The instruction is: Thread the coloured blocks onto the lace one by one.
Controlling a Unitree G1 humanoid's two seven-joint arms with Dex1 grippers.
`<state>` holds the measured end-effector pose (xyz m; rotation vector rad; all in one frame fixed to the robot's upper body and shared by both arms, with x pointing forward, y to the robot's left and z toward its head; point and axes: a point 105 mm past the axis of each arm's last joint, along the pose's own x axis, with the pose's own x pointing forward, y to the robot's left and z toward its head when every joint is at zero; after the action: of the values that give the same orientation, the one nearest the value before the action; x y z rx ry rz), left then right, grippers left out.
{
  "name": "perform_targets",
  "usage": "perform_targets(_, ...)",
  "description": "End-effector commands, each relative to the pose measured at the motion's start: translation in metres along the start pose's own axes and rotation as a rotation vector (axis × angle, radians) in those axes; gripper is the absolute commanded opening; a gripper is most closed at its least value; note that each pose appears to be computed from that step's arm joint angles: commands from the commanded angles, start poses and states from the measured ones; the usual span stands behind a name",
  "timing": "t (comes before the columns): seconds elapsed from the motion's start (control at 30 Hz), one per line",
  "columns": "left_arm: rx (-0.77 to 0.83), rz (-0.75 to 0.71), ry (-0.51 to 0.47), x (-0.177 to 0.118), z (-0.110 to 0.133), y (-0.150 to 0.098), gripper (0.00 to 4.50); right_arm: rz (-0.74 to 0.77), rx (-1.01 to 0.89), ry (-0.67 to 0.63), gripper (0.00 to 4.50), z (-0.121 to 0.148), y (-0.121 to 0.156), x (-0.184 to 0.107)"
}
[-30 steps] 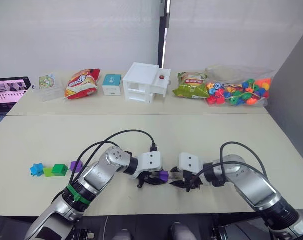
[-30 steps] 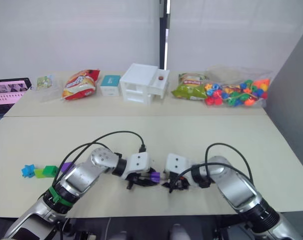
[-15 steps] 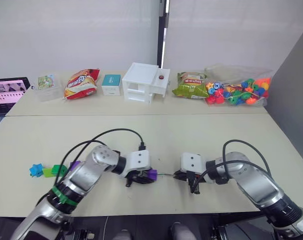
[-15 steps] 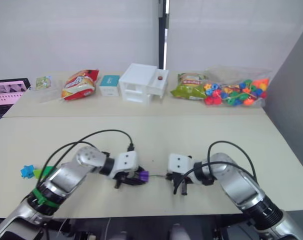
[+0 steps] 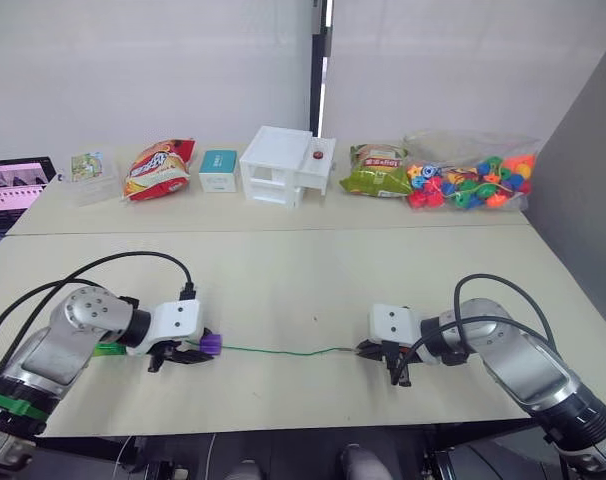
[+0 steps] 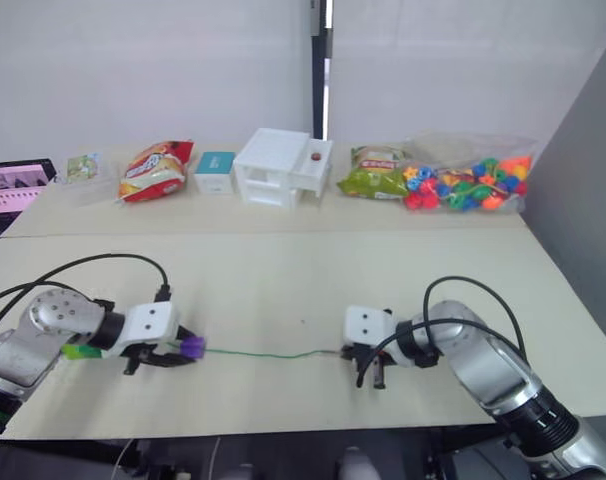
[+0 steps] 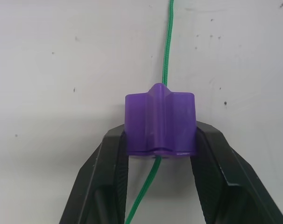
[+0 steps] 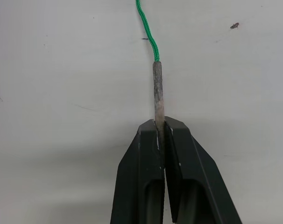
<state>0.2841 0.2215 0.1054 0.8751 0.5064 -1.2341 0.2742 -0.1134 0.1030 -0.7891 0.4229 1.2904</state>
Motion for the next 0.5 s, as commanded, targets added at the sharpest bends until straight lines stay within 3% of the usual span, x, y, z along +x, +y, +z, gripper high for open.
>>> perform_targets(0.03, -0.022, 0.021, 0.138, -0.009, -0.035, 0.0, 1.37, -0.011, -0.039, -0.029, 0.0, 0.012, -0.002, 0.0)
perform_targets(0.1, -0.003, 0.038, 0.115, -0.007, -0.031, 0.005, 1.37, -0.008, -0.04, -0.036, 0.0, 0.014, -0.001, 0.002)
perform_targets(0.17, 0.01, 0.05, 0.085, -0.006, -0.024, 0.008, 2.43, -0.006, -0.039, -0.041, 0.0, 0.016, 0.0, 0.003)
perform_targets(0.37, 0.03, 0.036, 0.091, -0.015, -0.018, 0.013, 4.4, 0.023, -0.032, -0.056, 0.0, 0.022, 0.006, 0.003)
perform_targets(0.5, 0.026, -0.014, 0.119, -0.031, -0.002, 0.016, 4.45, 0.026, -0.027, -0.062, 0.0, 0.025, 0.007, 0.005)
